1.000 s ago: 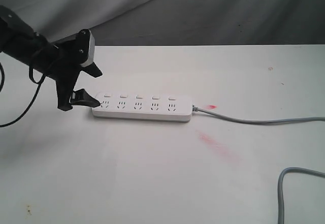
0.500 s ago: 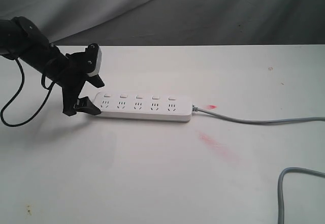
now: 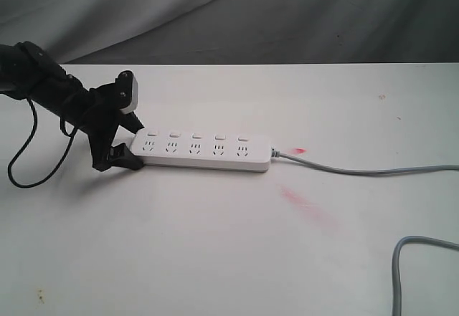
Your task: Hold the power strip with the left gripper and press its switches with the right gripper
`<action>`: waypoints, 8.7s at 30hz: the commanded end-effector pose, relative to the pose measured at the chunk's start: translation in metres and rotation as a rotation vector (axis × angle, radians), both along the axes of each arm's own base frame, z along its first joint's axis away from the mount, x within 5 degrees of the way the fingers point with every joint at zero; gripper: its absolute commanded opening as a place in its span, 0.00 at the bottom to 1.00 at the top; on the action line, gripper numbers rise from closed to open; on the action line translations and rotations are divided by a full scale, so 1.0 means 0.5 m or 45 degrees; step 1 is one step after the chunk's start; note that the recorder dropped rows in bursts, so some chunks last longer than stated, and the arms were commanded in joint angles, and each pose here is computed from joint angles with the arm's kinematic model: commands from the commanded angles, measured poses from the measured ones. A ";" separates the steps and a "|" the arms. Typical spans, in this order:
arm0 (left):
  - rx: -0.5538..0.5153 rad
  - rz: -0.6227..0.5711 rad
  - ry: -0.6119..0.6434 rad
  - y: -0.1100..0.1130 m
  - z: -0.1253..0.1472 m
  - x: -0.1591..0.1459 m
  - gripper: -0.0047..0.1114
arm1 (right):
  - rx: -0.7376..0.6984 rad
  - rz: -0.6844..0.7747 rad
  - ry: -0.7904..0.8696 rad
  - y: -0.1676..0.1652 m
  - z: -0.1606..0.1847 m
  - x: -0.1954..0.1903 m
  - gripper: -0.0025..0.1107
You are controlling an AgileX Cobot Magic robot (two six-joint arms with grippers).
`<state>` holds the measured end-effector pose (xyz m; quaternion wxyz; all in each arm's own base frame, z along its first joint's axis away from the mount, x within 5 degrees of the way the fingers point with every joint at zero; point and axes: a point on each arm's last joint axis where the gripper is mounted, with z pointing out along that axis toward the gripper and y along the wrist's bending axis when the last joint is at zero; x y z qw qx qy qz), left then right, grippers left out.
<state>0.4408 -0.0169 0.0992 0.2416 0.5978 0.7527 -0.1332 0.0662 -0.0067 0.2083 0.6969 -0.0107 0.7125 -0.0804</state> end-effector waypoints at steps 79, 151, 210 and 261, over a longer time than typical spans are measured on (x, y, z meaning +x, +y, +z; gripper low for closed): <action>-0.057 -0.001 0.068 -0.006 -0.002 -0.006 0.50 | 0.051 0.112 0.416 0.009 0.259 0.099 0.02; -0.060 -0.001 0.070 -0.007 -0.002 -0.006 0.50 | -0.313 1.484 0.811 0.524 -0.130 0.827 0.18; -0.060 -0.001 0.070 -0.007 -0.002 -0.006 0.50 | -0.594 1.479 0.758 0.555 -0.216 0.824 0.30; -0.060 -0.001 0.070 -0.007 -0.002 -0.006 0.50 | -0.640 1.472 0.879 0.539 -0.285 0.812 0.30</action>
